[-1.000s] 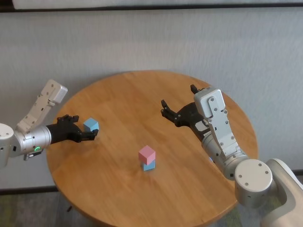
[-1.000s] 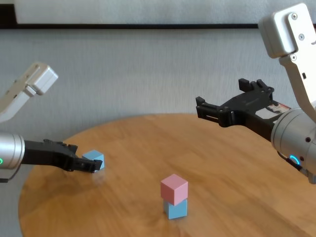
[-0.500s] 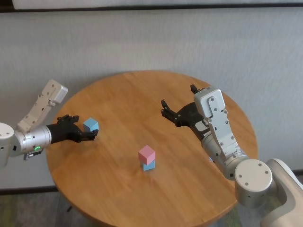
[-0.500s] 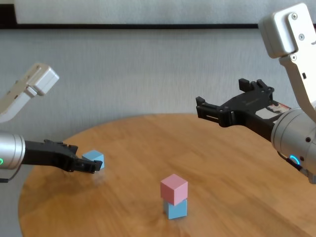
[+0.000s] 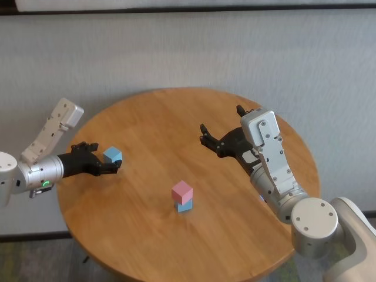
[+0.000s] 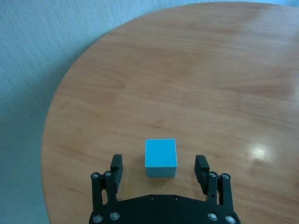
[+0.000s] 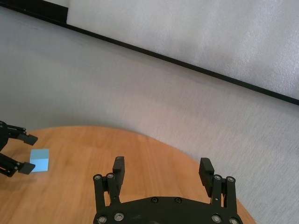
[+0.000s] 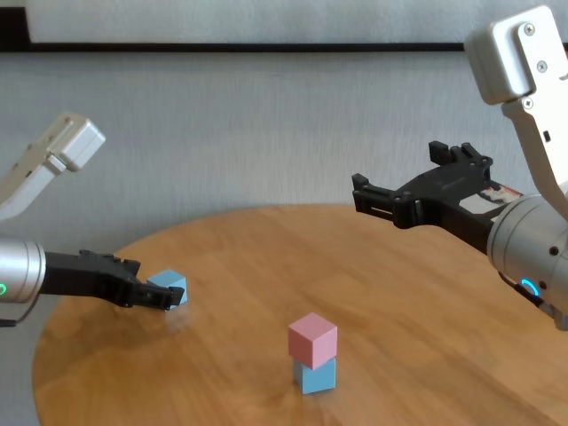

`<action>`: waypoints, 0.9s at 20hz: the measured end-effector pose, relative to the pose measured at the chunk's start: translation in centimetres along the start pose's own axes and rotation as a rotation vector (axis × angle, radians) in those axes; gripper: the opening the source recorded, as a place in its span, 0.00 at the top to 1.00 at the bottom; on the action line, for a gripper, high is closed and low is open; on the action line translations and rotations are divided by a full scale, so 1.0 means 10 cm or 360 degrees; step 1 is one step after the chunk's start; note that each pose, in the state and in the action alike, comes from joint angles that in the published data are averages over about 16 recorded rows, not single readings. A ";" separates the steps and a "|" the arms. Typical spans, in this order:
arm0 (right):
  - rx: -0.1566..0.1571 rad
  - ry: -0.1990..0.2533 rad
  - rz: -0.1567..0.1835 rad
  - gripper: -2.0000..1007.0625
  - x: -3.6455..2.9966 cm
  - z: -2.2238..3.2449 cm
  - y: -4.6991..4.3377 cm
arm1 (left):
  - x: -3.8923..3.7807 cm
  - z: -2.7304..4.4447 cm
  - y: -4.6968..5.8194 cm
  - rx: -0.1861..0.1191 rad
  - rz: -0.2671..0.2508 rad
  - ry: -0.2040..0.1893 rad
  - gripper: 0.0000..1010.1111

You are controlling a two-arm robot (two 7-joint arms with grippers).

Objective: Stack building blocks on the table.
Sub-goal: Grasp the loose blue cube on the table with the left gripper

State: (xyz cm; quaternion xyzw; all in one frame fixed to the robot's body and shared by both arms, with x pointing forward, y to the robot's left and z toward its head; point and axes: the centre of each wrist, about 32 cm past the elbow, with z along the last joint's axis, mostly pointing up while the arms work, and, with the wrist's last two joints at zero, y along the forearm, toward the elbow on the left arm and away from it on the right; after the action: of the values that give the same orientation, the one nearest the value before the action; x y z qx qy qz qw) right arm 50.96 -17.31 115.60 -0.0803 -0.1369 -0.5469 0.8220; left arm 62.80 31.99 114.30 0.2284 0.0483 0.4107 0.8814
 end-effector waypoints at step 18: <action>0.0000 0.0000 0.0000 0.00 0.000 0.000 0.000 | 0.045 -0.008 -0.04 -0.0003 -0.0030 0.0013 0.01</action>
State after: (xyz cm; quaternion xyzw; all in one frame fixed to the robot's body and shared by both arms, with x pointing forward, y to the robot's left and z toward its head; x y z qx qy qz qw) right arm 50.95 -17.31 115.59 -0.0803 -0.1369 -0.5469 0.8220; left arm 63.39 32.11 114.08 0.2256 0.0535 0.4033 0.8852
